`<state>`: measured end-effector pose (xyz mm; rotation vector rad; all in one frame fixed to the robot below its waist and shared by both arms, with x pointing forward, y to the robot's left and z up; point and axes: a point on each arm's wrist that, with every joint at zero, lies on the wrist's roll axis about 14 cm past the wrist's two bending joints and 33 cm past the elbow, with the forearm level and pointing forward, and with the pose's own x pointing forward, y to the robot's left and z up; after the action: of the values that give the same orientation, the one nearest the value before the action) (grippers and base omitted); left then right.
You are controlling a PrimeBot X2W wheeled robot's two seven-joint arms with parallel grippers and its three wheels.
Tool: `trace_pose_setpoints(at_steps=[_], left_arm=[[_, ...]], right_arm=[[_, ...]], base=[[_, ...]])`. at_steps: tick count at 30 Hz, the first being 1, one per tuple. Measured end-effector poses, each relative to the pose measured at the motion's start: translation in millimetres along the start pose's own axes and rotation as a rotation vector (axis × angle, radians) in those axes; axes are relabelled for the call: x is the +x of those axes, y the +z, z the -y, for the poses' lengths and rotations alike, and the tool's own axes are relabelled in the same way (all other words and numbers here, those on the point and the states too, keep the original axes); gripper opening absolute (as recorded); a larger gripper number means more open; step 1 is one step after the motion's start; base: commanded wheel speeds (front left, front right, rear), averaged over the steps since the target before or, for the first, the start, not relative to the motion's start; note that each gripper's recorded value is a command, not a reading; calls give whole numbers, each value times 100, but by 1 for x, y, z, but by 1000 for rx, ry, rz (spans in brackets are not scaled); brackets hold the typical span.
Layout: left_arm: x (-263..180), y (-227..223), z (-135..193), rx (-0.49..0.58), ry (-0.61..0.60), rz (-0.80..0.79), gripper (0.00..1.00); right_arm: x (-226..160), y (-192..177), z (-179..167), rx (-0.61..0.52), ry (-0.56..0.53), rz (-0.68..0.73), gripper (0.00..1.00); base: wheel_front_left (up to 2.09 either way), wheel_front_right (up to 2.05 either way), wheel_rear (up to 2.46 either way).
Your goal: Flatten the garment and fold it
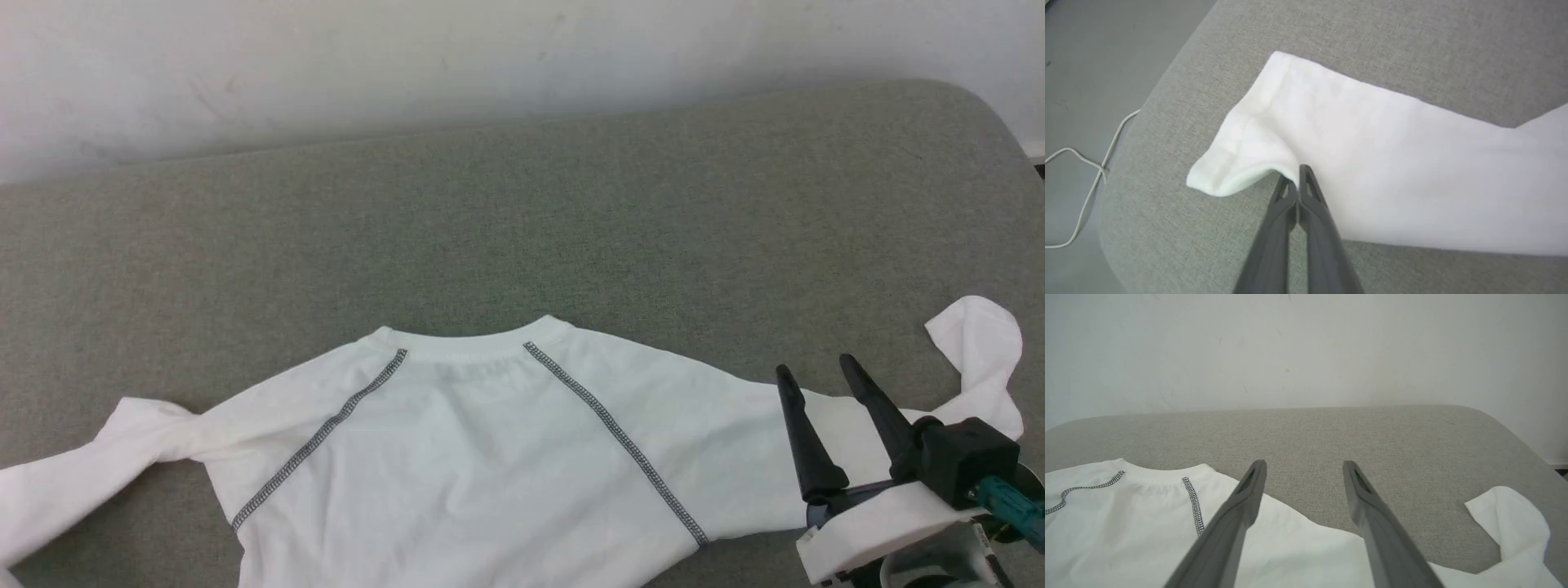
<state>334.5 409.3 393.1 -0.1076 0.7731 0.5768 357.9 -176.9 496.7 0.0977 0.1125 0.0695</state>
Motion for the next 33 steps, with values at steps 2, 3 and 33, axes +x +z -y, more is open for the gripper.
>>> trace_pose_setpoints(at_steps=[2, 3, 33], left_arm=[[-6, -7, 8, -30, -33, 22, 97], [-10, -6, 12, -49, -50, 48, 100], [-160, 41, 177, 12, -586, 769, 100]], right_arm=[[-3, 3, 0, -3, 0, 6, 100], [-4, 3, -1, -4, 1, 7, 100], [28, -21, -3, -78, 91, -128, 100]], base=[[0, 0, 0], [0, 0, 0], [0, 0, 0]])
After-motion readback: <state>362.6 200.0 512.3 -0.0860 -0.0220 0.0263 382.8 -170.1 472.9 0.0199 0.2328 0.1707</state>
